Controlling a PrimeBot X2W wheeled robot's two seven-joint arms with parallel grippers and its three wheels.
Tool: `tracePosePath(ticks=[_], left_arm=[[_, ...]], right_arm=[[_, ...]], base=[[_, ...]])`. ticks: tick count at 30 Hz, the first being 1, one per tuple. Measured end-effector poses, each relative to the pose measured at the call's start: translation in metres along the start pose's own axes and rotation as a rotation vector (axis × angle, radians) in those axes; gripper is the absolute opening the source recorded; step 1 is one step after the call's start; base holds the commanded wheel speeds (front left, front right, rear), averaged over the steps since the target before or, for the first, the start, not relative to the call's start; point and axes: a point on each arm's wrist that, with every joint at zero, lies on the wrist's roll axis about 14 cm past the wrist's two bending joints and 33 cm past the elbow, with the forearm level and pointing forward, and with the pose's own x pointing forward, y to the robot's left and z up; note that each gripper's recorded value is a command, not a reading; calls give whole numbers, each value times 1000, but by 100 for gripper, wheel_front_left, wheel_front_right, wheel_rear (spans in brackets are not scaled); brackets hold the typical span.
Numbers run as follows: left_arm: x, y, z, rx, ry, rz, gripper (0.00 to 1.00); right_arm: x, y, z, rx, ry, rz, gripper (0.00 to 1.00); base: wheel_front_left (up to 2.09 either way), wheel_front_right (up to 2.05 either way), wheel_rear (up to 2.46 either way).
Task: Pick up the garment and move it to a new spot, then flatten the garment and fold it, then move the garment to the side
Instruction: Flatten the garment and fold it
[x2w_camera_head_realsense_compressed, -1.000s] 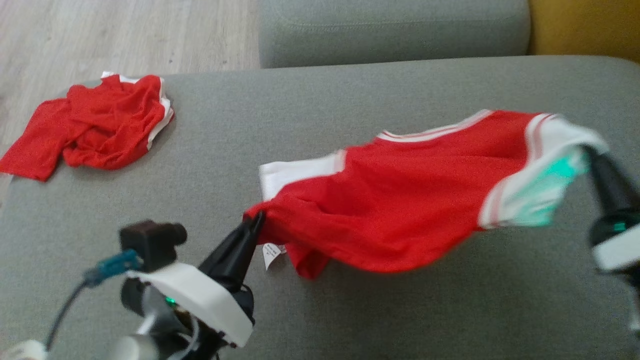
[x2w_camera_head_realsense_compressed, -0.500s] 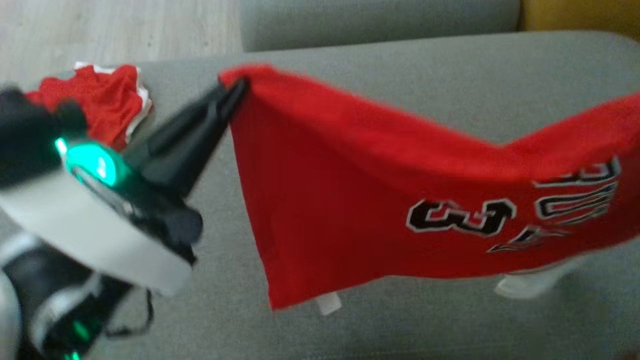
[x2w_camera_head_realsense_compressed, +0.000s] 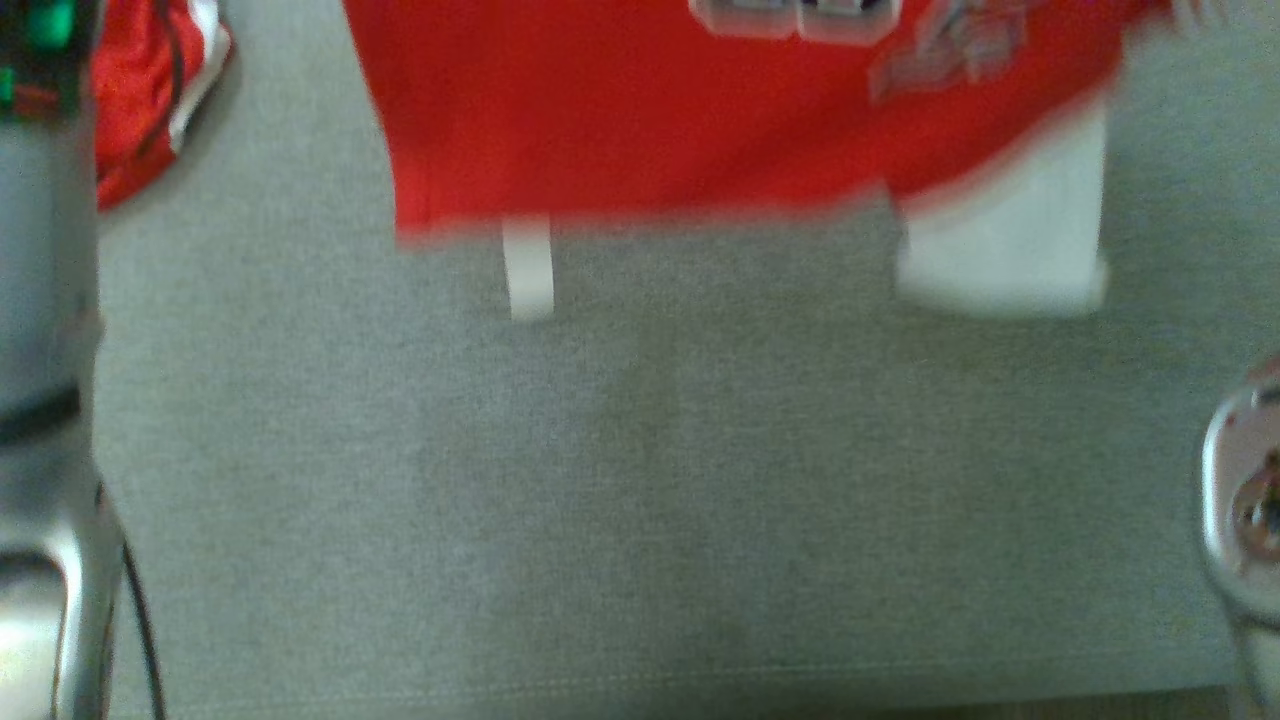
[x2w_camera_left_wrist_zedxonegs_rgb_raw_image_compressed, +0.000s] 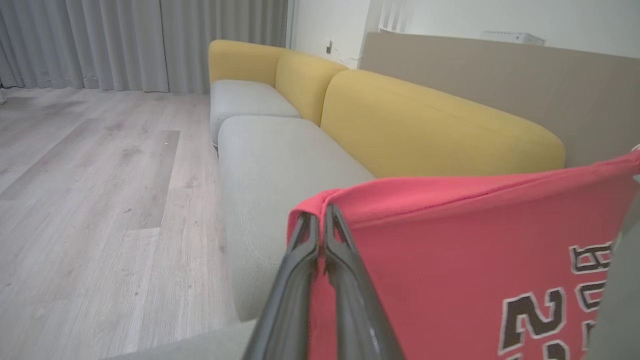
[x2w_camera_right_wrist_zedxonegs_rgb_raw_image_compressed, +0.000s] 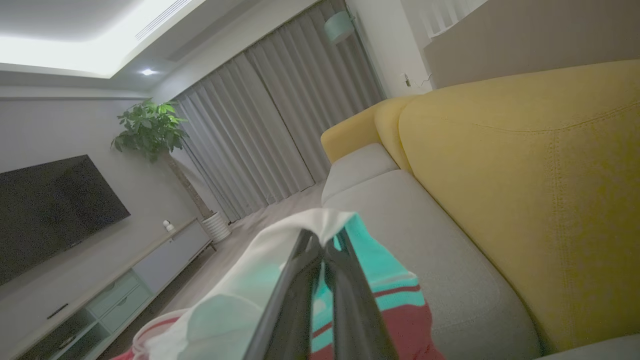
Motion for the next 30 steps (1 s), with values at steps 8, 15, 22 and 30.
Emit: tracePosePath(ticks=[8,15,22,30], left_arm=[[77,37,0,128,-149,86,0],[62,34,-133,77,81,35,0],[-22,17,-231,-31,266,32,0],[-125,-9,-269,-137,374,46,0]], right_arm=[[86,16,-26,-5,-103,49,0],[48,-48,-160,29,191,-76,0],[-84,-110,-249,32,497,-221,0],[-201,-112,-251,62,606,-282,0]], base=[[0,0,0],[0,0,0],[0,0,0],[0,0,0]])
